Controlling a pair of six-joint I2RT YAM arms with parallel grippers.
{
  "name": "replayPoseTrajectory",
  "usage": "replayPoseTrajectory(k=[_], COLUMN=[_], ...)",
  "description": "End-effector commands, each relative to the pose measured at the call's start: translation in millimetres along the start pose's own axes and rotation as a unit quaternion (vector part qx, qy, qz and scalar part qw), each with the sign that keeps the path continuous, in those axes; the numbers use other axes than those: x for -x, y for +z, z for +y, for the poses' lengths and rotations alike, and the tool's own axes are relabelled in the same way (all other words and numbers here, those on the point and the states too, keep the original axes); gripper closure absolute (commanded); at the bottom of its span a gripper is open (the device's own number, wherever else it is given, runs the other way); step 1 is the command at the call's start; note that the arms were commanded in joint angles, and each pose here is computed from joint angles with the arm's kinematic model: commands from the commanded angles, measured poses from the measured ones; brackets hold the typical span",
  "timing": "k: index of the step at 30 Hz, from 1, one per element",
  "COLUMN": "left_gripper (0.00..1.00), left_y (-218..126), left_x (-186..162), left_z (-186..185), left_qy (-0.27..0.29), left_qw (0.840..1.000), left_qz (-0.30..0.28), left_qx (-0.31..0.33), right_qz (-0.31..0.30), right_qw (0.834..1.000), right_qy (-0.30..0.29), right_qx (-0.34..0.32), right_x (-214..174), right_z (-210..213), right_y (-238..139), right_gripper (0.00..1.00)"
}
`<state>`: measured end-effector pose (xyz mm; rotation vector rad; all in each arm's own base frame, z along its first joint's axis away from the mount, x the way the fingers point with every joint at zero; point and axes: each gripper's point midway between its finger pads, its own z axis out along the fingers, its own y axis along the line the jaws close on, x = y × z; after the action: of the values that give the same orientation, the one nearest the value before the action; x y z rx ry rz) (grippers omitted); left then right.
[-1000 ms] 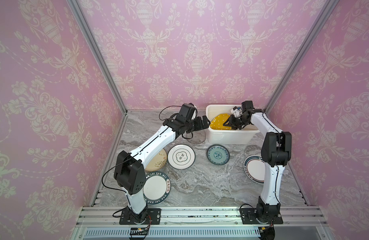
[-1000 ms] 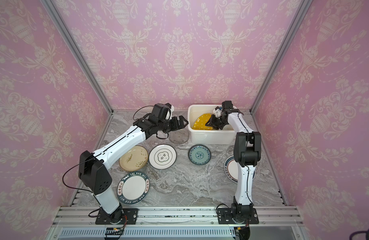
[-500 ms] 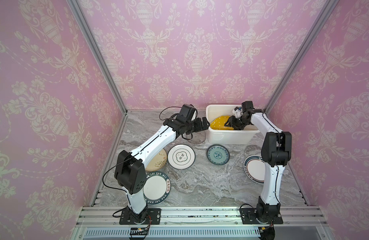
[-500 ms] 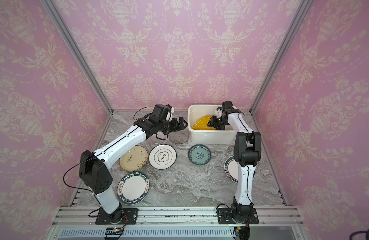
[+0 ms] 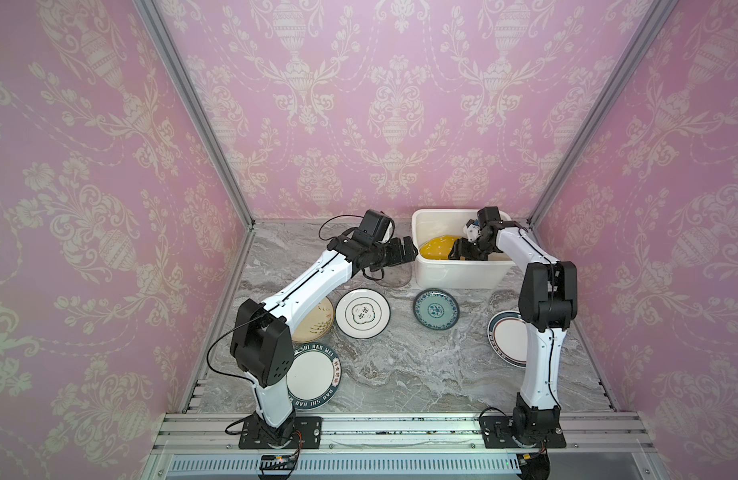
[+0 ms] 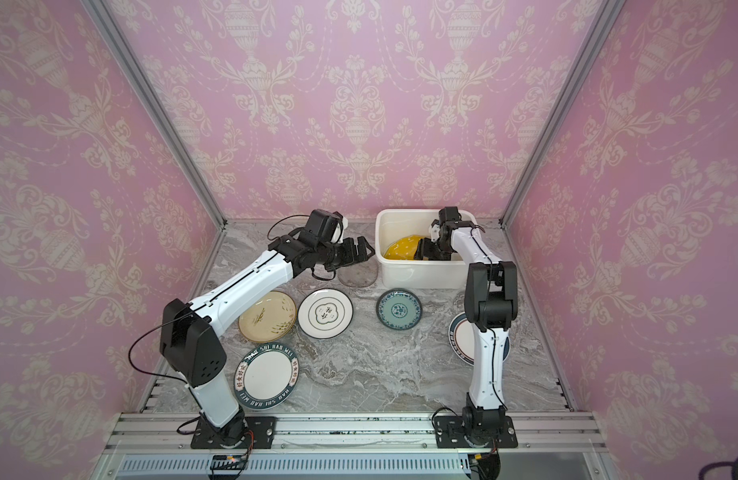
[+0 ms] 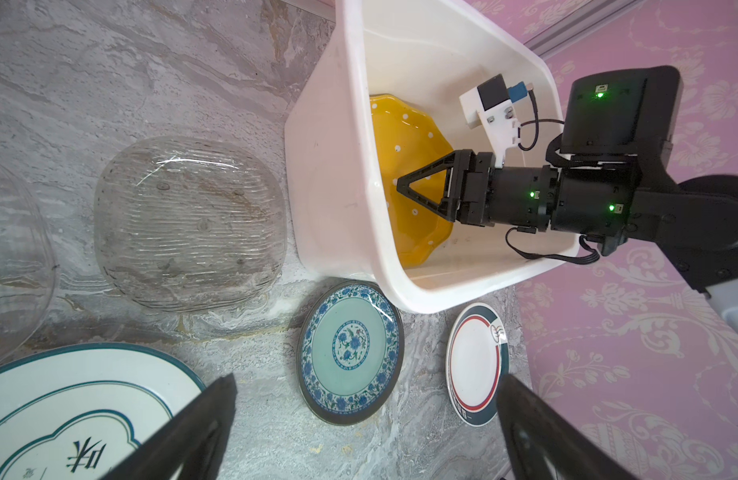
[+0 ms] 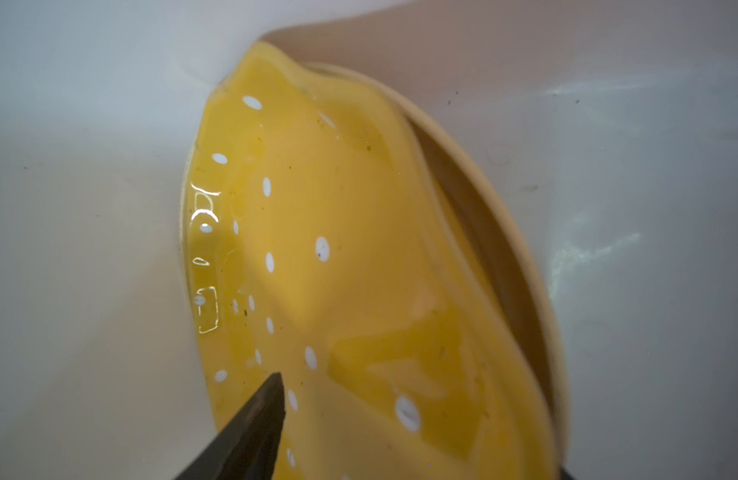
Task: Place the plates into the plastic bin on the countertop
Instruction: 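Lower the yellow plate into the white bin with the right gripper, then open the right gripper and lift it off the yellow plate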
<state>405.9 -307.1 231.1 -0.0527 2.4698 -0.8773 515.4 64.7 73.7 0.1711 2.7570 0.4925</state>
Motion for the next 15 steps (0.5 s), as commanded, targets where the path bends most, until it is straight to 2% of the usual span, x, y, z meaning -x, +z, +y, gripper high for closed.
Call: replayPoseTrajectory(k=[1, 8, 15], left_gripper=[0.01, 0.01, 0.01], left_y=[0, -5, -8], left_x=[3, 3, 2], left_z=[-1, 0, 2], left_qy=[0.009, 0.013, 0.018], left_qw=[1.000, 1.000, 0.999], left_qz=[0.010, 0.011, 0.019], left_qx=[-0.001, 0.007, 0.019], right_qz=[0.022, 0.035, 0.039], right_qw=[0.999, 0.998, 0.991], right_qy=[-0.015, -0.020, -0.038], right_qx=[-0.026, -0.057, -0.125], right_x=[-12, -20, -23], right_z=[-5, -15, -29], right_y=[9, 18, 18], right_gripper=[0.29, 0.17, 0.06])
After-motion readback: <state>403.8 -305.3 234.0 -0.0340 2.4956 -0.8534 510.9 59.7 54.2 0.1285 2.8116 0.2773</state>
